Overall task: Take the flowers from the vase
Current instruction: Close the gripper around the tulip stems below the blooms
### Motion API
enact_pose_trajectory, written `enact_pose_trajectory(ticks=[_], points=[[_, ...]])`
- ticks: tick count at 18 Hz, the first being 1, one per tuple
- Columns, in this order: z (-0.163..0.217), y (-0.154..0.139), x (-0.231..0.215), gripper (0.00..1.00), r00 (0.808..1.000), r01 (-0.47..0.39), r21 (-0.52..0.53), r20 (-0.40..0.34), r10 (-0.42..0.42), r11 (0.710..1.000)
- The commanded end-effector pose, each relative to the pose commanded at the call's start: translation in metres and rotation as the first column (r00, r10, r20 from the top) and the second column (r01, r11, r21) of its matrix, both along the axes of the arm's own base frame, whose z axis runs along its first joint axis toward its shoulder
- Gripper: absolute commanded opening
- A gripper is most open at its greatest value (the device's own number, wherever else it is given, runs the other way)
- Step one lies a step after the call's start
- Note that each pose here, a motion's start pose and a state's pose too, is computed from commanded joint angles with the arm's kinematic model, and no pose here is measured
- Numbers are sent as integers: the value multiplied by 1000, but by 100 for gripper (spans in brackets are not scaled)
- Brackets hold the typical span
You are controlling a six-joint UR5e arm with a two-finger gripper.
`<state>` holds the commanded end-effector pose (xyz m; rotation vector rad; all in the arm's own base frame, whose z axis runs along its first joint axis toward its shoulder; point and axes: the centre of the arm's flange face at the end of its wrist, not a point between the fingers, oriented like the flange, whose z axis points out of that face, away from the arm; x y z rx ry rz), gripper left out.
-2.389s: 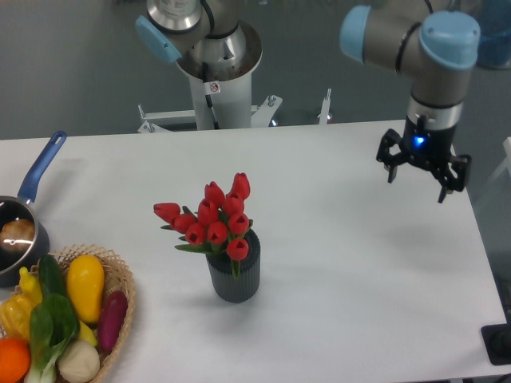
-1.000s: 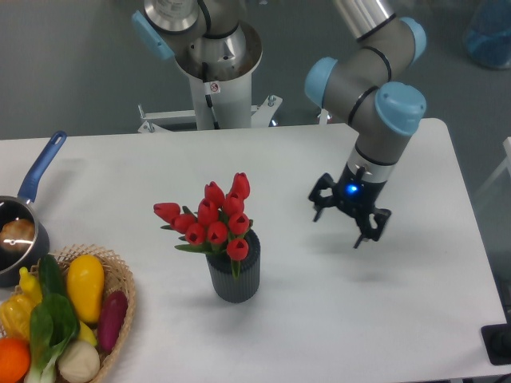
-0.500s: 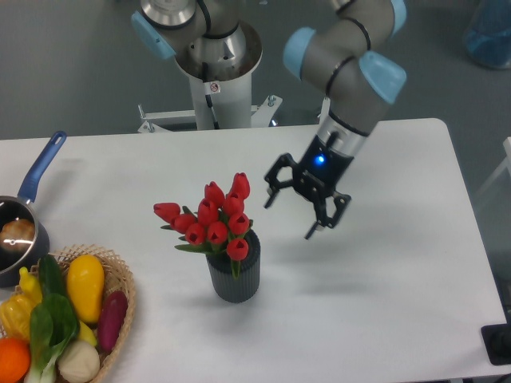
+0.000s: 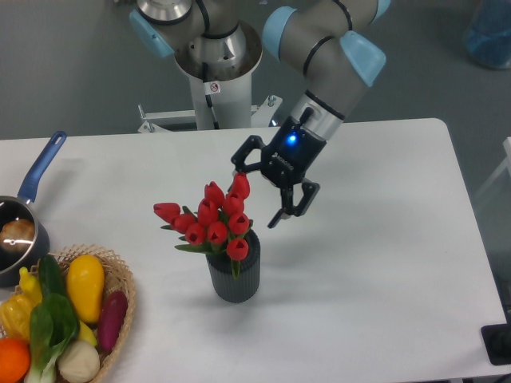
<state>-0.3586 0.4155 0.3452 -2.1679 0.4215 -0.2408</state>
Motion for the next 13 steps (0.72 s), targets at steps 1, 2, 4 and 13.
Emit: enact_pose_trajectory(ticks=[1,2,4,13], points=[[1,1,1,100,1000,3,15,6,-3,1000],[2,2,2,100,1000,6,35,16,-6,999],[1,5,0,100,999,6,77,47,-9,997],[-22,-5,-8,13,999,41,172,26,-46,984]])
